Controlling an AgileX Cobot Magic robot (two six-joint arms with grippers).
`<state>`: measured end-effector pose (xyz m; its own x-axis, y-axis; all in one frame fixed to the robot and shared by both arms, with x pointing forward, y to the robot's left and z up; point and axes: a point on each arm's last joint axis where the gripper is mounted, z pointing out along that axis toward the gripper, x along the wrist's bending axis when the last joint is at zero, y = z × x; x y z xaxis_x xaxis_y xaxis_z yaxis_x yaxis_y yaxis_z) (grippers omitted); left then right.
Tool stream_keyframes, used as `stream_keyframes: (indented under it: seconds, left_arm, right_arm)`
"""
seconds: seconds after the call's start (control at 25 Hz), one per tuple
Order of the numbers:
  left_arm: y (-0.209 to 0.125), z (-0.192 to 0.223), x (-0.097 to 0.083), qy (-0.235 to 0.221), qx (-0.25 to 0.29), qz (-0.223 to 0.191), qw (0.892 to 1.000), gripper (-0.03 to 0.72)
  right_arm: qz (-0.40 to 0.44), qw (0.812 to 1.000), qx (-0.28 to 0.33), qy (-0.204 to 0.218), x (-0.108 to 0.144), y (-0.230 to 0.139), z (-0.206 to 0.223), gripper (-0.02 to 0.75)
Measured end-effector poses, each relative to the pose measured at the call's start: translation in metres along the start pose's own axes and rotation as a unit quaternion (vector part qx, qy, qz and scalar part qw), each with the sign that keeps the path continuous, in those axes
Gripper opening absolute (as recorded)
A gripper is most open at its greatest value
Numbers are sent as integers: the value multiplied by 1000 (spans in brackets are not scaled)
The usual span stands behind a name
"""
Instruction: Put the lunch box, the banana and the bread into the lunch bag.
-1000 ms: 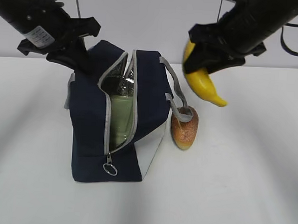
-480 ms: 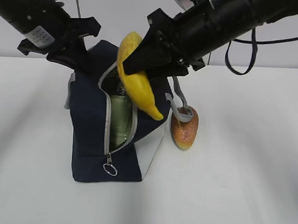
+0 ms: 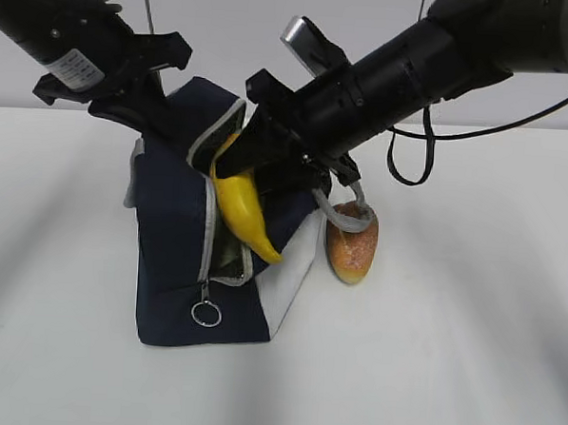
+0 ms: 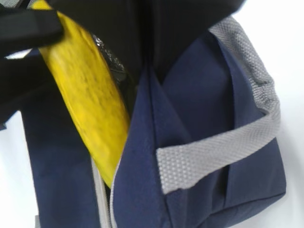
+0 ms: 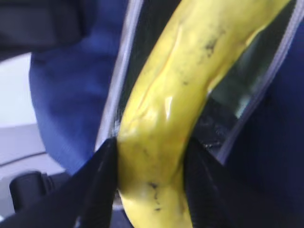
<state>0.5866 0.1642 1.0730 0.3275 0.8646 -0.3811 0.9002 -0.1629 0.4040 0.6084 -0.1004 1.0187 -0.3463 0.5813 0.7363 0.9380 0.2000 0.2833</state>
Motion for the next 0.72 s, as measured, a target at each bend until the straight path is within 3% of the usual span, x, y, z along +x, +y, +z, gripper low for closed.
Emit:
stream_keyframes:
  seconds: [0.36, 0.72]
  left_arm:
    - [0, 0, 0, -1, 1, -1, 1000, -3]
    - [-1, 0, 0, -2, 3, -1, 1000, -3]
  right_arm:
    - [72, 996, -59, -6, -11, 27, 10, 310]
    - [120, 989, -82, 39, -8, 33, 13, 310]
